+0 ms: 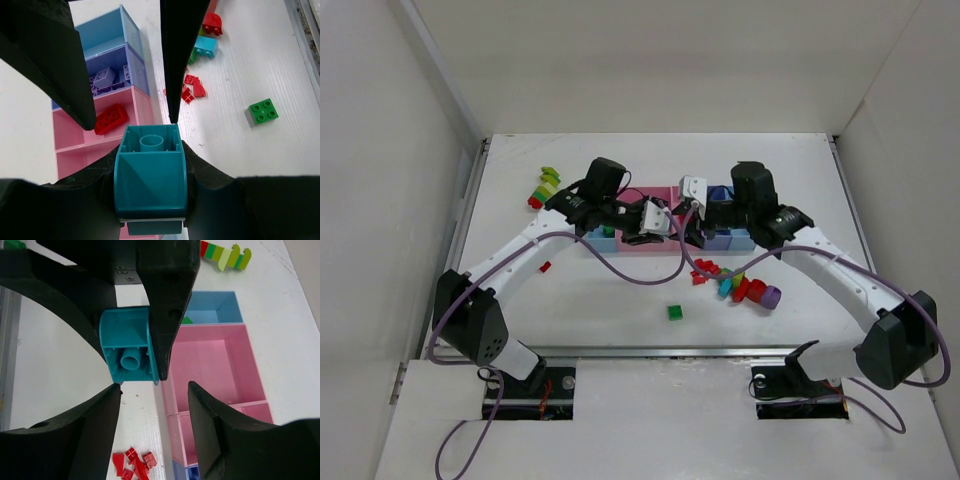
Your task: Sort the legos into containers by color
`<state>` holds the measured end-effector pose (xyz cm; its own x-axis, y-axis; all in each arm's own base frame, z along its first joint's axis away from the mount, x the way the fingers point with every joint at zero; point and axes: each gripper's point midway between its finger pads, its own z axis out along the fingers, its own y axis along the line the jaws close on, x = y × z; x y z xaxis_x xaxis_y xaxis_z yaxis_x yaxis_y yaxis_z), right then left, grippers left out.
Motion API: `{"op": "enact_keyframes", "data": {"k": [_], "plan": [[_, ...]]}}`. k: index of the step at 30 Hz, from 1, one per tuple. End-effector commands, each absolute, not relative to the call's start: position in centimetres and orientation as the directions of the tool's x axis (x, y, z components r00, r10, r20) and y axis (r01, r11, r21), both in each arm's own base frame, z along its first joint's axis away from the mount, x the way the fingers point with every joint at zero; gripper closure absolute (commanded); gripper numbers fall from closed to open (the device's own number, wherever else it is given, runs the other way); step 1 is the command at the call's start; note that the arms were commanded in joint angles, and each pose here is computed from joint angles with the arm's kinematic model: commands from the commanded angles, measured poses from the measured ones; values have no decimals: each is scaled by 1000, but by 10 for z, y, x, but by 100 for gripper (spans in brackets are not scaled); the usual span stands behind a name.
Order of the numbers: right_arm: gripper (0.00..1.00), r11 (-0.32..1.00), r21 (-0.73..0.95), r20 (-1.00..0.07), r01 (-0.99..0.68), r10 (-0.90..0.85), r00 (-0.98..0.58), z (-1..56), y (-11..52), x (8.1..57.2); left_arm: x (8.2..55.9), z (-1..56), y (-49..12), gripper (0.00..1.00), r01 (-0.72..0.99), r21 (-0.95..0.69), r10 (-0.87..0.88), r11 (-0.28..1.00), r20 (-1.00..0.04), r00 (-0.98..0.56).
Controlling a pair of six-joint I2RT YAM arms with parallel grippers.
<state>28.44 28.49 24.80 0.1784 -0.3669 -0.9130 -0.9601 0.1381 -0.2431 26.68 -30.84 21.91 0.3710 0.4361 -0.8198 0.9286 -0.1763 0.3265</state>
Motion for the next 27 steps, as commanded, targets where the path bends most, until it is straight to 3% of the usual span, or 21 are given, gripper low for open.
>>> {"op": "enact_keyframes", "data": {"k": [1, 9, 15, 22, 24, 27], "plan": [[39, 59, -336, -913, -940, -265, 310, 288, 310, 275, 261, 248, -320, 100, 902, 387, 350, -192, -832, 431], [39, 42, -326, -917, -944, -258, 305, 292, 308, 266, 277, 246, -317, 100, 919, 379, 402, -109, -829, 390], [39, 65, -325, -913, -944, -281, 295, 287, 309, 276, 270, 253, -321, 100, 921, 367, 364, -132, -846, 389], [71, 60, -317, -915, -947, -283, 288, 284, 311, 279, 264, 253, -319, 100, 926, 351, 364, -141, -851, 378], [90, 51, -307, -917, -950, -283, 281, 283, 312, 279, 265, 254, -320, 100, 923, 359, 359, -139, -850, 385], [99, 54, -298, -920, -953, -283, 272, 283, 313, 278, 266, 256, -321, 82, 929, 348, 356, -128, -858, 371]]}}
